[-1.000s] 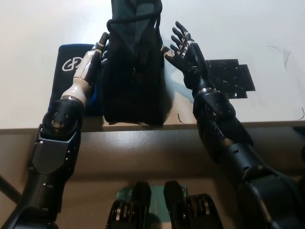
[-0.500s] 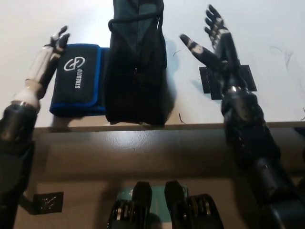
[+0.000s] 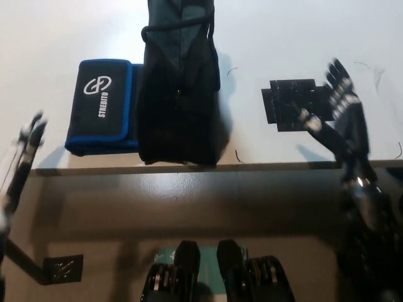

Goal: Use both hands to pick up the lunch bag on the right hand side and smoothly move it near the note book on the left hand side

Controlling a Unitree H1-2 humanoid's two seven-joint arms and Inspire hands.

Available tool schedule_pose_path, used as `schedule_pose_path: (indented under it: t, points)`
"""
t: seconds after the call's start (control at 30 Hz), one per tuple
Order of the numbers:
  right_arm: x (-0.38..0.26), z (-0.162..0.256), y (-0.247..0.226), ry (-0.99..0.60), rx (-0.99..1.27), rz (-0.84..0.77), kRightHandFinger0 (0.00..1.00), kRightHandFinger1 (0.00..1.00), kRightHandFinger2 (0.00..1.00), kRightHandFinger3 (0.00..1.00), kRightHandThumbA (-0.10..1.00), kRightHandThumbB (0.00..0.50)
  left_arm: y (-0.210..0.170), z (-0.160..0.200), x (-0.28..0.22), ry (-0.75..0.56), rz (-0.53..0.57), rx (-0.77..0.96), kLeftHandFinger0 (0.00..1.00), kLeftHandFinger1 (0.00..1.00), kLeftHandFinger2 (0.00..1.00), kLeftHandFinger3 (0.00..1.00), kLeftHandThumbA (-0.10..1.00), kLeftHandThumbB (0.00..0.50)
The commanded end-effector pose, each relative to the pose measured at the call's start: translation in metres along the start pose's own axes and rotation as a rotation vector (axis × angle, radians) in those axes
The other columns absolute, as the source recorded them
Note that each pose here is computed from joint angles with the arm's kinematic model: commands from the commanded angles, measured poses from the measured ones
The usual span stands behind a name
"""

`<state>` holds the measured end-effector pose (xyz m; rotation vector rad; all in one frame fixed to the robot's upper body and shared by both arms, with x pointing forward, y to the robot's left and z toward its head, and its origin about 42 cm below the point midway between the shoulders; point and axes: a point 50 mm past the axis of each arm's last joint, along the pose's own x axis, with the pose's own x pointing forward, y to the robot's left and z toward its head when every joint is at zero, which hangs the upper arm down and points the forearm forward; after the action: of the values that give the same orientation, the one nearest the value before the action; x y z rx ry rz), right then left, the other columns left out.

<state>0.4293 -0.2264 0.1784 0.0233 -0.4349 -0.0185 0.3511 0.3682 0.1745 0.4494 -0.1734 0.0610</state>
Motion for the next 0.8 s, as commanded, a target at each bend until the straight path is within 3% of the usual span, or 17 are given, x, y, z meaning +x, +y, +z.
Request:
schedule_pose_path:
  t: [0.0, 0.07, 0.17, 0.23, 0.3, 0.37, 0.77]
  points:
    - [-0.043, 0.064, -0.051, -0.202, -0.086, -0.003, 1.0, 1.0, 1.0, 1.0, 1.0, 0.254, 0.063, 0.017, -0.079, -0.224, 0.125, -0.006, 1.0, 1.0, 1.0, 1.0, 1.0, 0.355]
    - [-0.056, 0.053, -0.057, -0.166, -0.093, -0.01, 1.0, 1.0, 1.0, 1.0, 1.0, 0.245, 0.064, 0.008, -0.091, -0.188, 0.142, -0.002, 1.0, 1.0, 1.0, 1.0, 1.0, 0.335]
    - [-0.075, 0.035, -0.065, -0.112, -0.098, -0.024, 1.0, 1.0, 1.0, 1.0, 1.0, 0.197, 0.065, -0.013, -0.099, -0.167, 0.175, 0.002, 1.0, 1.0, 1.0, 1.0, 1.0, 0.233]
    - [-0.082, 0.028, -0.067, -0.085, -0.099, -0.03, 1.0, 1.0, 1.0, 1.0, 1.0, 0.177, 0.065, -0.021, -0.103, -0.149, 0.184, 0.01, 1.0, 1.0, 1.0, 1.0, 1.0, 0.192]
    - [-0.093, 0.019, -0.069, -0.054, -0.1, -0.043, 1.0, 1.0, 1.0, 1.0, 1.0, 0.161, 0.066, -0.034, -0.108, -0.112, 0.203, 0.015, 1.0, 1.0, 1.0, 1.0, 1.0, 0.218]
    - [-0.103, 0.013, -0.071, -0.027, -0.088, -0.048, 1.0, 1.0, 1.0, 1.0, 1.0, 0.134, 0.063, -0.044, -0.114, -0.092, 0.217, -0.002, 1.0, 1.0, 1.0, 1.0, 1.0, 0.202]
    - [-0.149, -0.01, -0.071, 0.077, -0.059, -0.058, 1.0, 1.0, 1.0, 1.0, 1.0, 0.142, 0.052, -0.068, -0.138, 0.001, 0.227, 0.038, 1.0, 1.0, 1.0, 1.0, 1.0, 0.184]
